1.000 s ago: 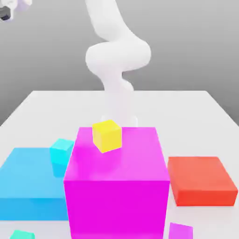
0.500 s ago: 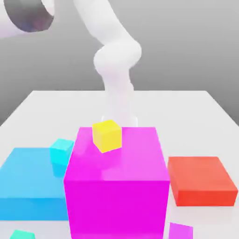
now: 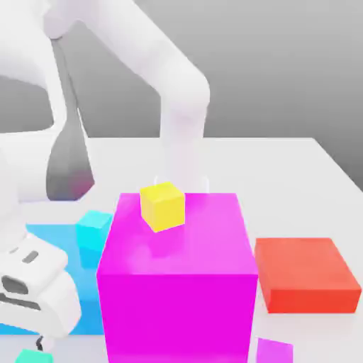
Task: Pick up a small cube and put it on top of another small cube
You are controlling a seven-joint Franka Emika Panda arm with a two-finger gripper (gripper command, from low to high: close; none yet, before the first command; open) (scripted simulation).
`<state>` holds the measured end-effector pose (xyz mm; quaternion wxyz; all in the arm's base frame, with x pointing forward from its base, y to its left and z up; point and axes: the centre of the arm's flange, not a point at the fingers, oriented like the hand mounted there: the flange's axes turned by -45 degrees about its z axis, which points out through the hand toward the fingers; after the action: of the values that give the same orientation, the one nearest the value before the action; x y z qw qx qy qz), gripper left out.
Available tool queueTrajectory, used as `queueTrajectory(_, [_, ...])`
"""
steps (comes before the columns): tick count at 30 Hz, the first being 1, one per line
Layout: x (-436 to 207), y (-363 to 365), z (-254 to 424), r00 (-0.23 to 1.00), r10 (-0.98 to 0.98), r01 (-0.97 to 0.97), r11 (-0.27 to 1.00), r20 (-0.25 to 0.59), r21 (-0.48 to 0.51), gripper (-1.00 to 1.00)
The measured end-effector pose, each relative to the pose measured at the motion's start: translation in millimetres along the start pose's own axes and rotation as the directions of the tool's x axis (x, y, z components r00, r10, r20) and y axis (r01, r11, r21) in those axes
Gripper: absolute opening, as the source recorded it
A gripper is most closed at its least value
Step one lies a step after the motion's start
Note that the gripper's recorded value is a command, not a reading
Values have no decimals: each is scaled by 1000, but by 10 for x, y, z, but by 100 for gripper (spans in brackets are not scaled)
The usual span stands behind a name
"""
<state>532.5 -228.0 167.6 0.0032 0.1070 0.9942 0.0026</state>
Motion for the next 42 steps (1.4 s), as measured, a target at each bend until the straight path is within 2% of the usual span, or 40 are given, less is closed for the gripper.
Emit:
queueTrajectory(1, [4,3,190,1000,-7,7,1000,-2,2,0])
queueTrajectory(2, [10,7,314,1000,-11,11,1000,-4,4,-100])
queueTrajectory(8, [15,9,378,1000,-14,14,1000,-4,9,-100])
queueTrajectory(12, [12,7,-157,1000,-11,11,1000,-3,8,-100])
queueTrajectory(22, [478,-238,-1211,949,309,-300,946,60,-118,-100])
queueTrajectory(32, [1114,-309,-1904,802,594,-575,797,62,-186,-100])
queueTrajectory(42, [1753,-196,-2143,578,816,-802,574,31,-166,-100])
